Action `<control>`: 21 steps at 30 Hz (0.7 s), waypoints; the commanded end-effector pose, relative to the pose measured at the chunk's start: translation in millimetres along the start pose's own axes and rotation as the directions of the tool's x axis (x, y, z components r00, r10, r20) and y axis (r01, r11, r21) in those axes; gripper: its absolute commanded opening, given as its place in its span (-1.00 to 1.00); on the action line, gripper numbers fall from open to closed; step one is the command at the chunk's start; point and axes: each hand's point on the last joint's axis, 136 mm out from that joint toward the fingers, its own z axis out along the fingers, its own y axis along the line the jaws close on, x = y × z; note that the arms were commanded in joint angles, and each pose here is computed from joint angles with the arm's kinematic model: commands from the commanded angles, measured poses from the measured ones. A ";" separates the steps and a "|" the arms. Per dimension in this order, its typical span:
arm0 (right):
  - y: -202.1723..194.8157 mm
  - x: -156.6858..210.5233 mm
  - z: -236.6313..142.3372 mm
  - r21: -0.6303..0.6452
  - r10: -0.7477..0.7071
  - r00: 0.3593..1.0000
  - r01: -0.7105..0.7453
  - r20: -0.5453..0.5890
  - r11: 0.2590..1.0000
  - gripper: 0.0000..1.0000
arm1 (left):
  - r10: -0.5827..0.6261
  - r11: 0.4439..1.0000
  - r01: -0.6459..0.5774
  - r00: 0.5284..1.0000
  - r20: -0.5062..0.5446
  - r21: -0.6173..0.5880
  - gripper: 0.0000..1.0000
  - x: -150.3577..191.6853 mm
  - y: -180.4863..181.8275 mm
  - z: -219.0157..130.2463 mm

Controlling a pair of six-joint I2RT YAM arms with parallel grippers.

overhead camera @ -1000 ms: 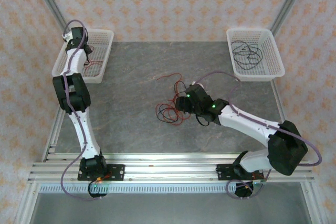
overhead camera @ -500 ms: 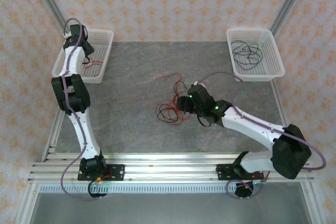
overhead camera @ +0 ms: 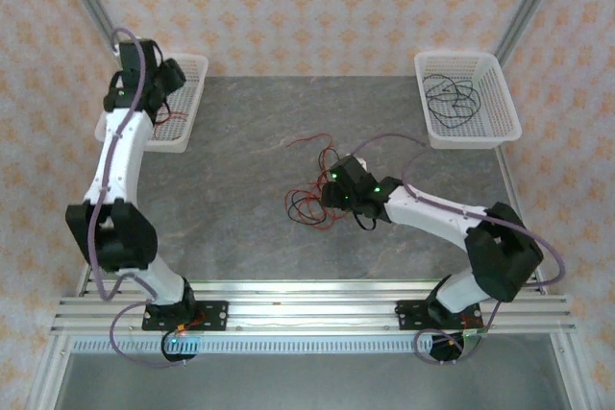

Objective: Untangle the cables

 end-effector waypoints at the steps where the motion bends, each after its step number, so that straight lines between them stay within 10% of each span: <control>1: 2.3 -9.6 8.1 0.041 -0.019 1.000 0.018 0.021 0.999 0.26 | 0.011 0.998 -0.010 1.000 -0.001 0.070 0.21 26.9 -13.4 -13.0; 21: -6.1 -7.2 32.8 0.114 -0.030 0.999 0.029 0.011 0.993 -0.45 | 0.050 0.959 -0.042 0.998 -0.023 0.280 0.20 129.4 -66.9 -92.6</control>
